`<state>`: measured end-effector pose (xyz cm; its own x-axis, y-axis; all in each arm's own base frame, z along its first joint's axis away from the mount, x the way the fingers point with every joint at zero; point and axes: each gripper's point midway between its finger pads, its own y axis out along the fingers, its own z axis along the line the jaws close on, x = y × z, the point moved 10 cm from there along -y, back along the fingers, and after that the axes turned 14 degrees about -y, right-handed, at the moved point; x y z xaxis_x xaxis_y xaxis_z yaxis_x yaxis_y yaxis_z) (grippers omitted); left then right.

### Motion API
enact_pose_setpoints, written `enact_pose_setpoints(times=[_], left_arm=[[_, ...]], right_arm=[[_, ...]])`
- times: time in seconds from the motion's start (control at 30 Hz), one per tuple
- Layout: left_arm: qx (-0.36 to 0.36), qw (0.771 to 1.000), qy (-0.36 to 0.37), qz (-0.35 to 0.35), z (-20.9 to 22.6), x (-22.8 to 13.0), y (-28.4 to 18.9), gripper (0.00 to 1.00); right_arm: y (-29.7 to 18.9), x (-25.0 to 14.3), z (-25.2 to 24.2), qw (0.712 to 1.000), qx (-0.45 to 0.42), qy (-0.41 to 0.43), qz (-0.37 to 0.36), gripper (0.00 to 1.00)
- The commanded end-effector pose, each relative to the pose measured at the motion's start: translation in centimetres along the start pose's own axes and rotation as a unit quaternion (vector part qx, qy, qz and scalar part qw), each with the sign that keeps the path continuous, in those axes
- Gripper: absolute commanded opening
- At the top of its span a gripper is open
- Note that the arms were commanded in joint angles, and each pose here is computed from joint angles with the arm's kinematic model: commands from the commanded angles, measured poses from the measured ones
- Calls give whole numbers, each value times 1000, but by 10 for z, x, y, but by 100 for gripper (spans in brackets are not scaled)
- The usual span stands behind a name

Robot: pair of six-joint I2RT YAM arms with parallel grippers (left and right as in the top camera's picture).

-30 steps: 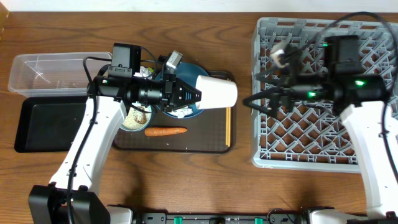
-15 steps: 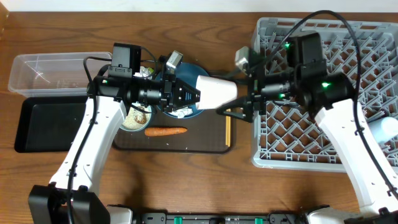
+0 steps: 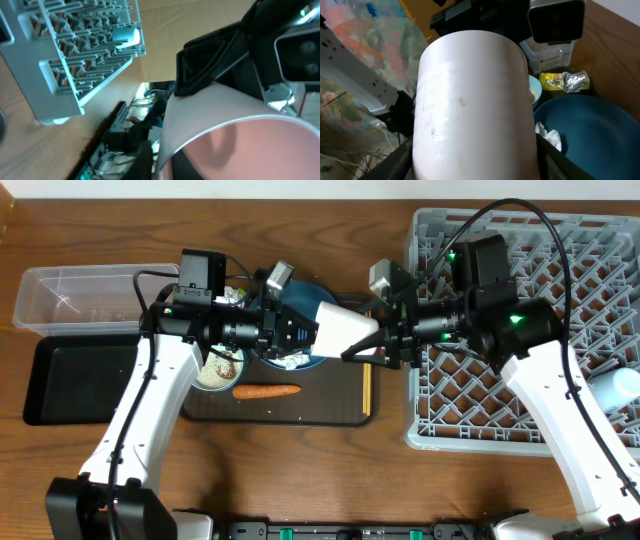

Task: Sort waste into correct bins and load items into the dishwasher rack
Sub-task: 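Lift the pink cup and hand it to the right gripper, then place the pink cup in the rack beside the blue cup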

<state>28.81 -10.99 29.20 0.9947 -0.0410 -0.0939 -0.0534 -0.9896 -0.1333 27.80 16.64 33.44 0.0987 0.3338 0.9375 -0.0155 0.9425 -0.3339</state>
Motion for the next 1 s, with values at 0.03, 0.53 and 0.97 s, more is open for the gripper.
enact_pose_setpoints(times=[0.03,0.53,0.97], left_arm=[[23,1000,8,-19,-1,4,-1,32],[418,852,1,-316,19,-10,-67,44],[487,798,-14,-353,12,-40,-83,44]], right_arm=[[3,-1,0,1000,-7,2,13,38],[-80,-41,-25,884,-344,231,217,36],[-234,-74,-5,679,-548,446,200,33]])
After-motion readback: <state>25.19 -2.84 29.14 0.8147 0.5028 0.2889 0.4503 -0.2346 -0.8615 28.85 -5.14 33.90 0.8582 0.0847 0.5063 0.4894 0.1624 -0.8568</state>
